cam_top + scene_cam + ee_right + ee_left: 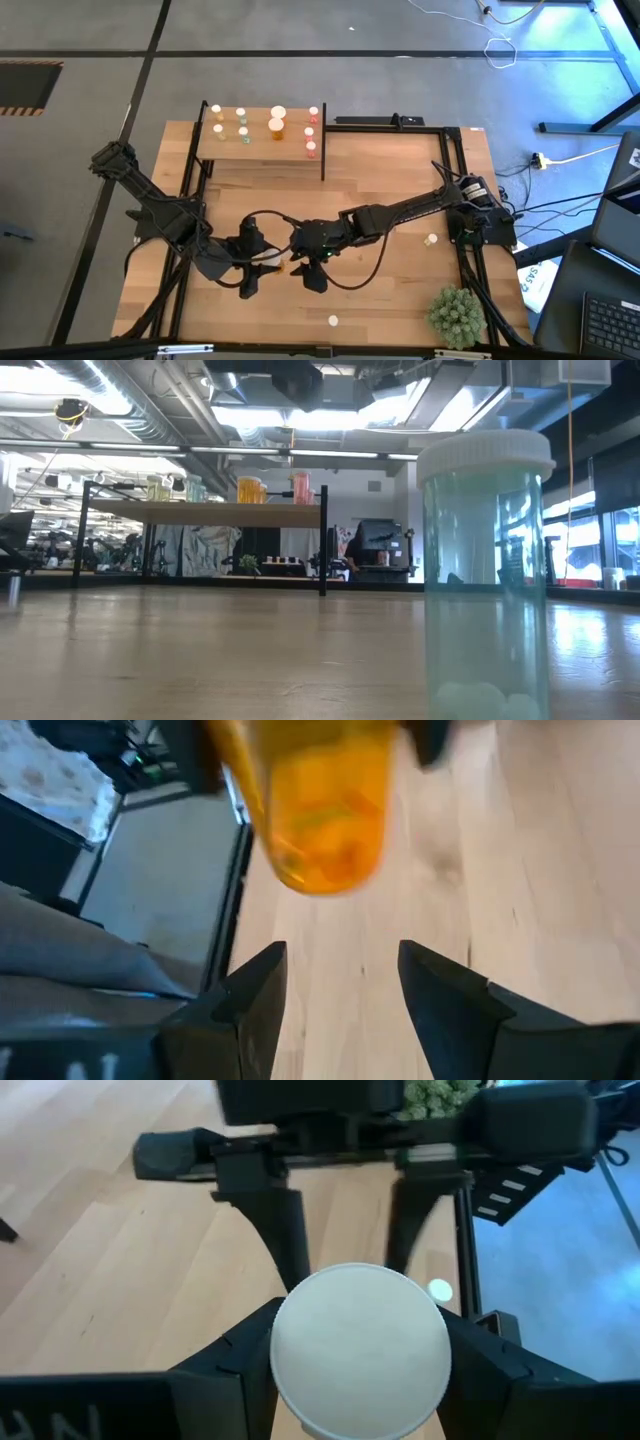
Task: Pick and place medicine bottles onto shelf by color
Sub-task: Put the orange pill bottle on the shelf aligned with the orange pill bottle on the shelf
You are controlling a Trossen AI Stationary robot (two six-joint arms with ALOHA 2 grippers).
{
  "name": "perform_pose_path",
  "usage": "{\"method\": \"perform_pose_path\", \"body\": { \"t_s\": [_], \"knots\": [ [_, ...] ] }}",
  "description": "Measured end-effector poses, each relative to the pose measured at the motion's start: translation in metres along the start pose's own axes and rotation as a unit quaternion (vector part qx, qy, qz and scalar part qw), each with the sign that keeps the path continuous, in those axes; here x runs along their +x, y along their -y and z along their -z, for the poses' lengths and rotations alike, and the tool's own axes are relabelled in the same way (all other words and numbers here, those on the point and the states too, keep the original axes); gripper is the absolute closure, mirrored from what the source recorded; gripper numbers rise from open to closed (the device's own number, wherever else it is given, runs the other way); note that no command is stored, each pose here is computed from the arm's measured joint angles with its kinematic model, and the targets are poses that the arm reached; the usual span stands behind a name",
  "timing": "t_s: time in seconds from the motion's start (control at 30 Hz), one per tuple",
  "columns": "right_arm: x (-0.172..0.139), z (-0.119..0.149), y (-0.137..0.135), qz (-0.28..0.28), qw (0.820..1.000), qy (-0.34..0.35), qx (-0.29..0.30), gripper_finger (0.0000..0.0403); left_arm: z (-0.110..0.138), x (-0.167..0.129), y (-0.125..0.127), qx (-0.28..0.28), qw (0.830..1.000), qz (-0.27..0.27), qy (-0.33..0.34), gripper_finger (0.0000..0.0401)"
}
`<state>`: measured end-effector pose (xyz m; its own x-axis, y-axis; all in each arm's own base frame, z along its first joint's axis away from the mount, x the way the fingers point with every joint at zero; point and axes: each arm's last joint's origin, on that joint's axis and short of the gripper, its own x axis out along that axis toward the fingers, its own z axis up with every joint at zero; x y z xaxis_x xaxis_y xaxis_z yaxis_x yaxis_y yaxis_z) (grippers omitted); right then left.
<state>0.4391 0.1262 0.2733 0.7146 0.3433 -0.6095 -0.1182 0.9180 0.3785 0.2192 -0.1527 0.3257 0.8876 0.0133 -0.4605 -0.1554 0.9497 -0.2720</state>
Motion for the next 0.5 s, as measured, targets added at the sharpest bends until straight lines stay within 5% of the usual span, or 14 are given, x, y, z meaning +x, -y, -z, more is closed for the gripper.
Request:
{"method": "perform_pose_path", "body": {
  "t_s": [0.3, 0.5],
  "knots": [
    [-0.0002, 0.0032, 0.0014, 0.009, 1.0, -0.016, 0.0, 0.0213, 0.0053, -0.0028, 0.002, -0.004, 1.0, 0.004, -0.017, 0.021],
    [-0.0002, 0.003, 0.0014, 0.006, 1.0, -0.016, -0.027, 0.0263, 0.0089, -0.0049, 0.003, -0.01, 1.0, 0.003, -0.027, 0.021]
  ]
}}
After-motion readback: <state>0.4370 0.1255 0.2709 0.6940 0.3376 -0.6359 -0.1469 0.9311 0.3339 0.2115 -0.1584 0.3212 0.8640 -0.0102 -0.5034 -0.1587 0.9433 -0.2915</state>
